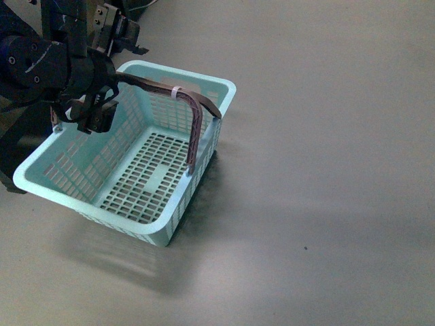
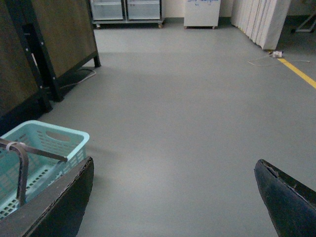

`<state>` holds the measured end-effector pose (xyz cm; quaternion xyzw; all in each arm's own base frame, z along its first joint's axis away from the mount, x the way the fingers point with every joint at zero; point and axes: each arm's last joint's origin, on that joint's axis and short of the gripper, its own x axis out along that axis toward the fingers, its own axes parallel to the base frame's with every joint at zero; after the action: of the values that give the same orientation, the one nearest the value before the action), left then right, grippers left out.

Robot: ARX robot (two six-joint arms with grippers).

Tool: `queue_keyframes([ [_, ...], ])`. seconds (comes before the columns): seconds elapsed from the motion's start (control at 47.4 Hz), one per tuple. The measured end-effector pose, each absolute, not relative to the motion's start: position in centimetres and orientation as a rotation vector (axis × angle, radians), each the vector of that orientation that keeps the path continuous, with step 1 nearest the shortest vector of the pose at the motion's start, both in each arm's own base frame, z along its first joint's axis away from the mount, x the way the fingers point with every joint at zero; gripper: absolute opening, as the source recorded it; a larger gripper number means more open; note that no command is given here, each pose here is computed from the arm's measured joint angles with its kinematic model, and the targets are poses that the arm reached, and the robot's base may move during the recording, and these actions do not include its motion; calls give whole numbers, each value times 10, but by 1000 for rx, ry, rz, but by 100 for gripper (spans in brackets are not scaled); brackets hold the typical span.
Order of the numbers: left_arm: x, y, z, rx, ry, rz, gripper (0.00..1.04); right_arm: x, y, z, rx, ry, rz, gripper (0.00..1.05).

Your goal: Pick lemon and mango into basket

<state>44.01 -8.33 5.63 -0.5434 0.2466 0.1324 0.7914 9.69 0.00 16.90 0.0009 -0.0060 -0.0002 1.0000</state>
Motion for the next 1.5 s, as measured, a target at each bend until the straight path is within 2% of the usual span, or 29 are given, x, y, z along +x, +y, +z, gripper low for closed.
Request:
queue_keyframes([
  [0.084, 442, -83, 53, -1168, 537, 295, 96, 97, 0, 169, 1, -12, 0, 96],
  [0.211, 443, -81, 46, -1161, 546, 321, 79, 97, 0, 169, 1, -12, 0, 96],
  [0.527, 461, -84, 46, -1189, 553, 333, 14, 97, 0, 169, 2, -12, 0, 96],
  [0.591, 463, -84, 48, -1232, 550, 342, 8, 97, 0, 169, 2, -12, 0, 96],
  [0.802, 461, -82, 50, -1234, 557, 343, 7, 97, 0, 169, 2, -12, 0, 96],
  [0.949, 441, -73, 58, -1252, 582, 356, 7, 97, 0, 169, 2, -12, 0, 96],
  [1.097, 402, -55, 102, -1325, 561, 331, 7, 97, 0, 169, 1, -12, 0, 96],
  [1.266, 346, -25, 170, -1435, 456, 281, 7, 97, 0, 169, 2, -12, -1, 96],
  [1.371, 345, -23, 184, -1485, 362, 219, 7, 97, 0, 169, 2, -12, 0, 96],
  [1.498, 342, -24, 176, -1523, 356, 168, 7, 97, 0, 169, 1, -12, 0, 96],
])
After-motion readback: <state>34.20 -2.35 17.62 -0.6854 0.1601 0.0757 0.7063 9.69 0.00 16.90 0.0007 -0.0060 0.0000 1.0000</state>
